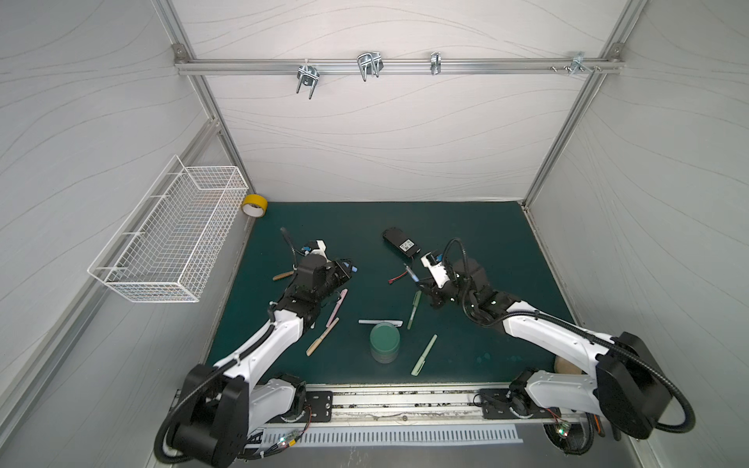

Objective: Open the pen caps
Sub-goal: 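Lower both grippers to the table, left holding the cap, right the uncapped pen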

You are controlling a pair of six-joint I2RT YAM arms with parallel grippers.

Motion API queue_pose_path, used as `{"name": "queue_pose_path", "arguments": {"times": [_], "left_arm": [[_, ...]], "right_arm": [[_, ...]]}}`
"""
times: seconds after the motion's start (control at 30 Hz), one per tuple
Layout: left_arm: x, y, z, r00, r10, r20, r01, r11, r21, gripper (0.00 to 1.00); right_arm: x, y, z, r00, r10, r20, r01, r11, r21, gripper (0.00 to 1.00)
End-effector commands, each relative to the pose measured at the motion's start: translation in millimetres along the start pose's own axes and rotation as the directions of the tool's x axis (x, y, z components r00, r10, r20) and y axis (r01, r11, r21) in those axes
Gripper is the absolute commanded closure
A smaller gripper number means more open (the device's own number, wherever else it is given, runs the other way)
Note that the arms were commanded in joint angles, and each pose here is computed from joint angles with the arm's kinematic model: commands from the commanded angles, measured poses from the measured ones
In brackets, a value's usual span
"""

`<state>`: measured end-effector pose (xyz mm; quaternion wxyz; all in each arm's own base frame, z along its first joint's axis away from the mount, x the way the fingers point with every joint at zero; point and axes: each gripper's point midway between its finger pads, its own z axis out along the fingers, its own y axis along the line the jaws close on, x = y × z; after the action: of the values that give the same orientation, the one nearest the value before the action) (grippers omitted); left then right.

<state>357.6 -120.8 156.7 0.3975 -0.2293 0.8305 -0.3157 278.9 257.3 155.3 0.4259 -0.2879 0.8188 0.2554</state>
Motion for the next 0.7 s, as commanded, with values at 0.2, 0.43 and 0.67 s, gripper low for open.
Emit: {"name": "queue_pose_path", "arguments": {"times": [0.2, 0.43, 0.67], "left_arm": [[-28.0, 52.5, 59.1, 0.998, 0.000, -0.064, -0.021, 0.947, -0.321, 1.00], [-16.5, 88.5, 90.5, 0.993, 0.007, -0.115, -0.052, 0.916, -0.397, 1.00], [-5.3, 107.3, 102.0, 0.988, 0.001, -0.155, -0.070, 0.895, -0.440, 0.99]], "right_arm": [[48.9, -129.8, -36.4, 0.872, 0.487, 0.055, -0.463, 0.782, 0.417, 1.00], [76.2, -175.0, -49.3, 0.752, 0.642, 0.148, -0.624, 0.622, 0.472, 1.00], [103.1, -195.8, -48.4, 0.647, 0.745, 0.161, -0.705, 0.504, 0.499, 1.00]]}}
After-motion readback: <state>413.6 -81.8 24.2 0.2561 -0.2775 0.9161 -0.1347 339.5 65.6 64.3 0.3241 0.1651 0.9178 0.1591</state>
